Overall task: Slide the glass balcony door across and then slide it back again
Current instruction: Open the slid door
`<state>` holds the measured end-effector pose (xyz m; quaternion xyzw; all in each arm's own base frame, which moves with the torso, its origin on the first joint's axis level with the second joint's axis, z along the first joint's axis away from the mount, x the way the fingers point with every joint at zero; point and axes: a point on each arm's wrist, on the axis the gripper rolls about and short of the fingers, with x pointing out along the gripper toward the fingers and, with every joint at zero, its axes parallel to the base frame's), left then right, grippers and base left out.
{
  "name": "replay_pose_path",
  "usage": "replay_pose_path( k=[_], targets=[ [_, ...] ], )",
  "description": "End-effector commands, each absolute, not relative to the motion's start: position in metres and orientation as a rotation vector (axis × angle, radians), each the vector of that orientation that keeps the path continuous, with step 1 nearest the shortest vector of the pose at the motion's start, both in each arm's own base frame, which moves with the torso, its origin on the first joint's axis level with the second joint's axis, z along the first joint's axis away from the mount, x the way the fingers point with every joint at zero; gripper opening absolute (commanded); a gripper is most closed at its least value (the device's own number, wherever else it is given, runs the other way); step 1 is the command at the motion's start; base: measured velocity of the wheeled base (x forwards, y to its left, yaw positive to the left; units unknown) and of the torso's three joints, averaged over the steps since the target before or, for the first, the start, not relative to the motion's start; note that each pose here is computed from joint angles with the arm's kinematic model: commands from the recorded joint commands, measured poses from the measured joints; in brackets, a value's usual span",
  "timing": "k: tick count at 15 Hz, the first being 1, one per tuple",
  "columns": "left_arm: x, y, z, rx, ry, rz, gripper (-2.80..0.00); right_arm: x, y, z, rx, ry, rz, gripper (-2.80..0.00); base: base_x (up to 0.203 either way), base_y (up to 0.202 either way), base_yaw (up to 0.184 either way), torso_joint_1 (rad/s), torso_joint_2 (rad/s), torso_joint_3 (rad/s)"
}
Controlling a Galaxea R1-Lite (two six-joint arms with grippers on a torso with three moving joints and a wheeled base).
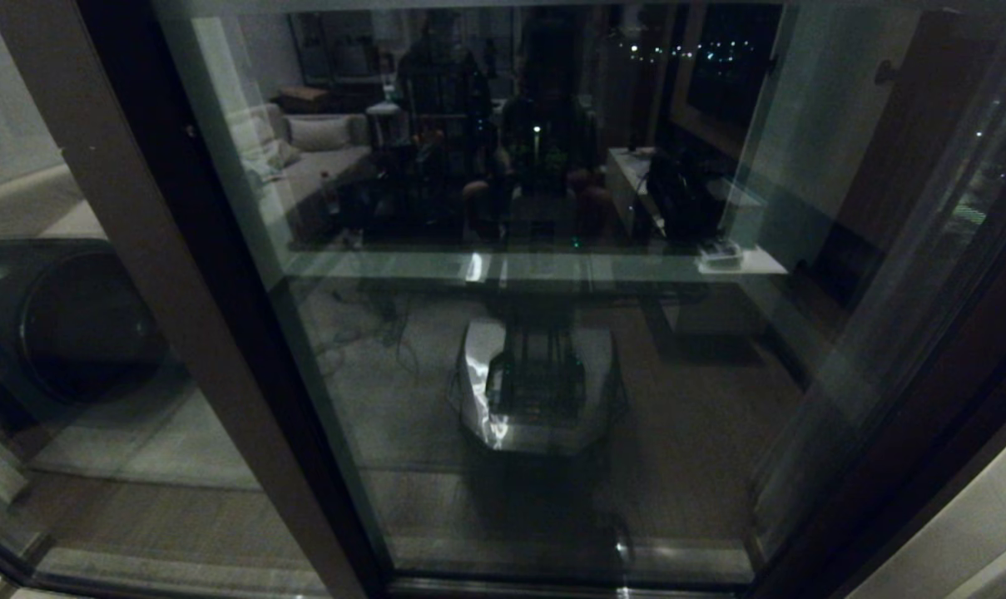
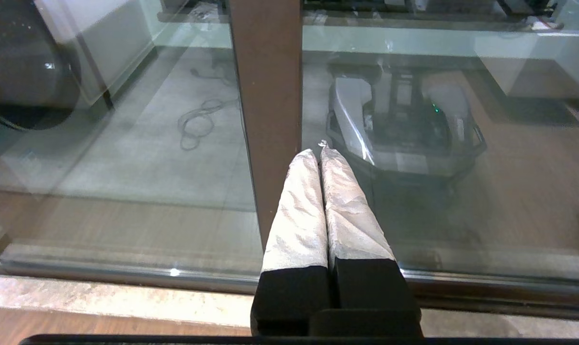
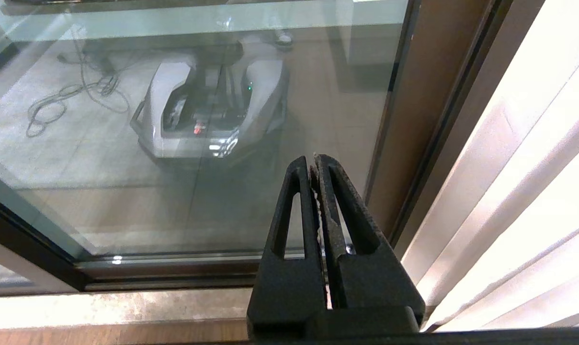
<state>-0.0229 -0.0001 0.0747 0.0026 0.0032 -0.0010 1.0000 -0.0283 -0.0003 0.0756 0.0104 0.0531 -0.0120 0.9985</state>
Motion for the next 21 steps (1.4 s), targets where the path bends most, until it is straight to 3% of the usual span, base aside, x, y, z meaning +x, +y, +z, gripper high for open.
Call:
replay_pose_path(
  k=[1,8,15,21],
  targets=[
    [-0.023,0.000,0.074,0.006,0.008,-0.002,-2.80,-0.028,0.000,0.076,0.024,0.107,-0.029,-2.80,0.000,0.000,0.000,0.000,0.00,0.000],
    [-0.023,0.000,0.074,0.005,0.008,-0.002,-2.80,-0.031,-0.001,0.087,0.030,0.056,-0.049,-2.80,0.000,0.000,0.000,0.000,0.00,0.000],
    [-0.023,0.000,0.074,0.005,0.008,-0.002,-2.80,-0.029,-0.001,0.192,-0.046,-0.024,-0.085,-2.80,0.000,0.000,0.000,0.000,0.00,0.000],
    [-0.023,0.000,0.074,0.006,0.008,-0.002,-2.80,0.048,-0.007,0.317,-0.087,0.043,-0.230,-2.80,0.000,0.000,0.000,0.000,0.00,0.000]
  ],
)
